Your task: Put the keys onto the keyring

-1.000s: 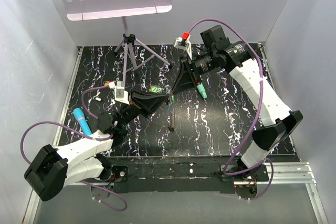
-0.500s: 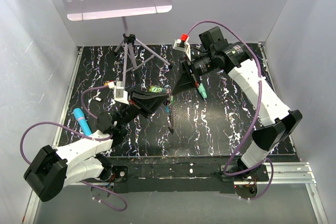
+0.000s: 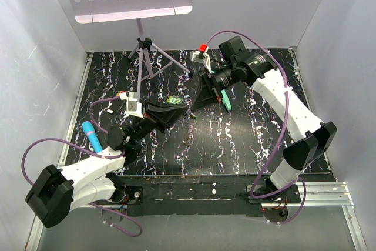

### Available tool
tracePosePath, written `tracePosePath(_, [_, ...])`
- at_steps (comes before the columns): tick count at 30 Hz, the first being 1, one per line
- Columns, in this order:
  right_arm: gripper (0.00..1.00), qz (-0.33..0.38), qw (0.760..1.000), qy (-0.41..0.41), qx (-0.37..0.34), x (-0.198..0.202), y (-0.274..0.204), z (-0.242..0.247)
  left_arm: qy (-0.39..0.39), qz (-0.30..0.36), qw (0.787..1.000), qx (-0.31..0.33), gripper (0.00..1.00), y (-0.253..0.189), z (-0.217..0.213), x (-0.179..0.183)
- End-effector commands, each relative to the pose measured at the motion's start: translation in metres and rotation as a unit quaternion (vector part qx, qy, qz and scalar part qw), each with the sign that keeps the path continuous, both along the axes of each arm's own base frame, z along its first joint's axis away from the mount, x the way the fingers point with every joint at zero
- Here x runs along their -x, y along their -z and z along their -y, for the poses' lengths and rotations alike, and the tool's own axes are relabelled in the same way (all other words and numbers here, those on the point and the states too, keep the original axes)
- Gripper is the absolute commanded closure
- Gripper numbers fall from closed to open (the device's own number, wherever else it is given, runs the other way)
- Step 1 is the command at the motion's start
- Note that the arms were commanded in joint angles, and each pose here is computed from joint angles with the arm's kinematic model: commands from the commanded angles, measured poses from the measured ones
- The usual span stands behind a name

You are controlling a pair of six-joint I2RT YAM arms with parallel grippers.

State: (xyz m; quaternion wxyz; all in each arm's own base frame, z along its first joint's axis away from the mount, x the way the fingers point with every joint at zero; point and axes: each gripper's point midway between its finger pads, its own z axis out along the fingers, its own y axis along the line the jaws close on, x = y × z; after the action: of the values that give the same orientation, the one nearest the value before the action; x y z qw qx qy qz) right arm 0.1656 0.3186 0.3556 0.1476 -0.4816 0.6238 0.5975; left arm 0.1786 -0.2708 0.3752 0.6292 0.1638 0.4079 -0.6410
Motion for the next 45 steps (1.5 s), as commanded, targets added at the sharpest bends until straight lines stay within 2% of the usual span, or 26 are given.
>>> tracePosePath(1, [0.99,0.006,1.0,-0.014,-0.015,0.011,-0.009,-0.001,-0.002,0.064,0.996,0.066,1.0,-0.05,-0.016,0.016])
tracePosePath(6, [0.99,0.007,1.0,-0.014,-0.016,0.011,-0.009,-0.001,-0.001,0.064,0.996,0.066,1.0,-0.049,-0.017,0.018])
tracePosePath(13, [0.69,0.042,0.999,-0.008,-0.026,0.013,-0.021,0.008,0.001,0.06,0.997,0.058,1.0,-0.044,-0.018,0.02])
tracePosePath(18, [0.63,0.057,0.998,-0.012,-0.039,0.013,-0.03,0.009,0.017,0.047,0.997,0.054,1.0,-0.037,-0.013,0.021])
tracePosePath(29, [0.62,0.049,0.998,-0.02,-0.043,0.012,-0.031,0.004,0.019,0.043,0.998,0.051,1.0,-0.037,-0.011,0.019])
tracePosePath(41, [0.66,0.049,0.998,-0.029,-0.037,0.016,-0.028,-0.002,0.02,0.037,0.998,0.049,1.0,-0.035,-0.009,0.016])
tracePosePath(43, [0.71,0.05,0.998,-0.029,-0.036,0.016,-0.027,-0.003,0.022,0.034,0.998,0.049,1.0,-0.034,-0.009,0.016])
tracePosePath(45, [0.82,0.049,0.998,-0.029,-0.034,0.016,-0.025,-0.004,0.02,0.034,0.998,0.049,1.0,-0.034,-0.009,0.016])
